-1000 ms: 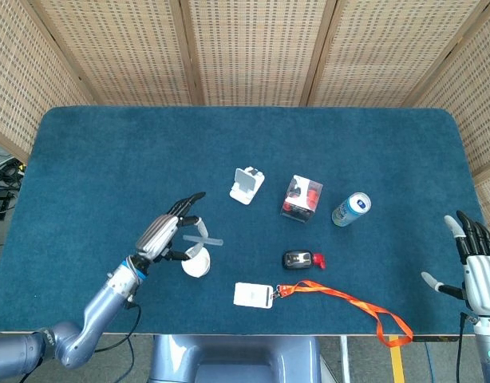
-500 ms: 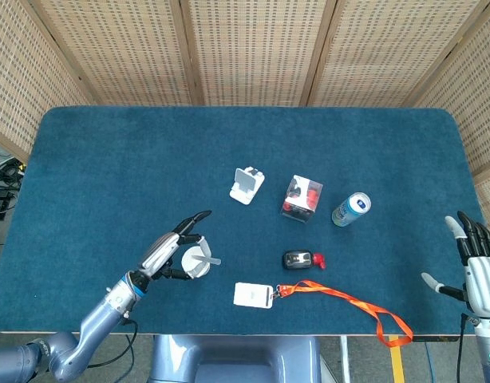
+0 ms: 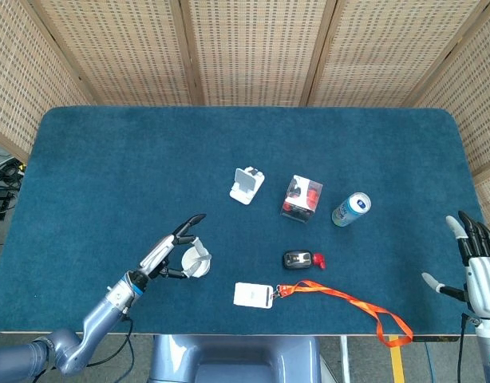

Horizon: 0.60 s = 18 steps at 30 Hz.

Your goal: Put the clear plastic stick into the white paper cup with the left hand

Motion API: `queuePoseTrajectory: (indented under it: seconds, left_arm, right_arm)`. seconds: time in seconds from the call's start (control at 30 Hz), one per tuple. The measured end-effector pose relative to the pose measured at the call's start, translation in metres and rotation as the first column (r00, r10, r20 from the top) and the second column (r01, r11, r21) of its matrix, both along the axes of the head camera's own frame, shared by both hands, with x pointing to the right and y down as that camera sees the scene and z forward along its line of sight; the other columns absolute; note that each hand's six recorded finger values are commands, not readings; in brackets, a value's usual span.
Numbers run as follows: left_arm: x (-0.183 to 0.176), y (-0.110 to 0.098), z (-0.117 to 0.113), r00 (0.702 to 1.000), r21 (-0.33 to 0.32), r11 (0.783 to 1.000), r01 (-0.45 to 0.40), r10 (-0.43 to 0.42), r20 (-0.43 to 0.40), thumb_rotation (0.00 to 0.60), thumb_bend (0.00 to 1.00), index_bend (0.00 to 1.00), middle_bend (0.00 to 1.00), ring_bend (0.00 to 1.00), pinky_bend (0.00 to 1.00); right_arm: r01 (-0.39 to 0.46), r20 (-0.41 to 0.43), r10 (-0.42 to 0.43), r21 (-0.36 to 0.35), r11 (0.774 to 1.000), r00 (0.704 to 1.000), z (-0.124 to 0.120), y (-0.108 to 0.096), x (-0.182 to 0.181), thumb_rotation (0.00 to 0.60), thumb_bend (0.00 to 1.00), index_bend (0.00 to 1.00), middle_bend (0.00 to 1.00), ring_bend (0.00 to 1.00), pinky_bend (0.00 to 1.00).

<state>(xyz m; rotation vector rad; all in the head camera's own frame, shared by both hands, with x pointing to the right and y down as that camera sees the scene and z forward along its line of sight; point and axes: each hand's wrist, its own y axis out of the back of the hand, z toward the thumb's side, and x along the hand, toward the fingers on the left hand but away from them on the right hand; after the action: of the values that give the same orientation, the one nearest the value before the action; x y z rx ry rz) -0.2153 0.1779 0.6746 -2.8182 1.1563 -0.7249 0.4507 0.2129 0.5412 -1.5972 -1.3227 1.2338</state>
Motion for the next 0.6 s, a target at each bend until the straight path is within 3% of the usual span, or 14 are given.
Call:
queuePoseTrajectory:
  seconds: [0.1, 0.23, 0.47, 0.6]
  left_arm:
    - [-0.006, 0.001, 0.011, 1.000, -0.014, 1.000, -0.010, 0.010, 0.023, 0.600, 0.32, 0.25, 0.00, 0.00, 0.00]
    - [-0.010, 0.003, 0.017, 0.999, -0.023, 1.000, -0.020, 0.020, 0.035, 0.597, 0.31, 0.10, 0.00, 0.00, 0.00]
    - [-0.016, -0.001, 0.010, 1.000, -0.011, 1.000, -0.007, 0.007, 0.018, 0.594, 0.31, 0.07, 0.00, 0.00, 0.00]
    - [-0.027, -0.006, -0.001, 1.000, 0.038, 0.999, 0.016, -0.017, 0.026, 0.595, 0.31, 0.07, 0.00, 0.00, 0.00]
  right_arm:
    - [0.000, 0.000, 0.000, 0.000, 1.000, 1.000, 0.000, 0.000, 0.000, 0.600, 0.08, 0.08, 0.00, 0.00, 0.00]
    - [0.001, -0.001, -0.001, 0.002, 1.000, 1.000, 0.000, 0.000, 0.000, 0.600, 0.08, 0.08, 0.00, 0.00, 0.00]
    - [-0.001, 0.000, 0.001, 0.005, 1.000, 1.000, 0.000, 0.000, 0.001, 0.600, 0.08, 0.08, 0.00, 0.00, 0.00]
    - [-0.001, 0.001, 0.001, 0.006, 1.000, 1.000, -0.001, 0.000, 0.001, 0.600, 0.08, 0.08, 0.00, 0.00, 0.00]
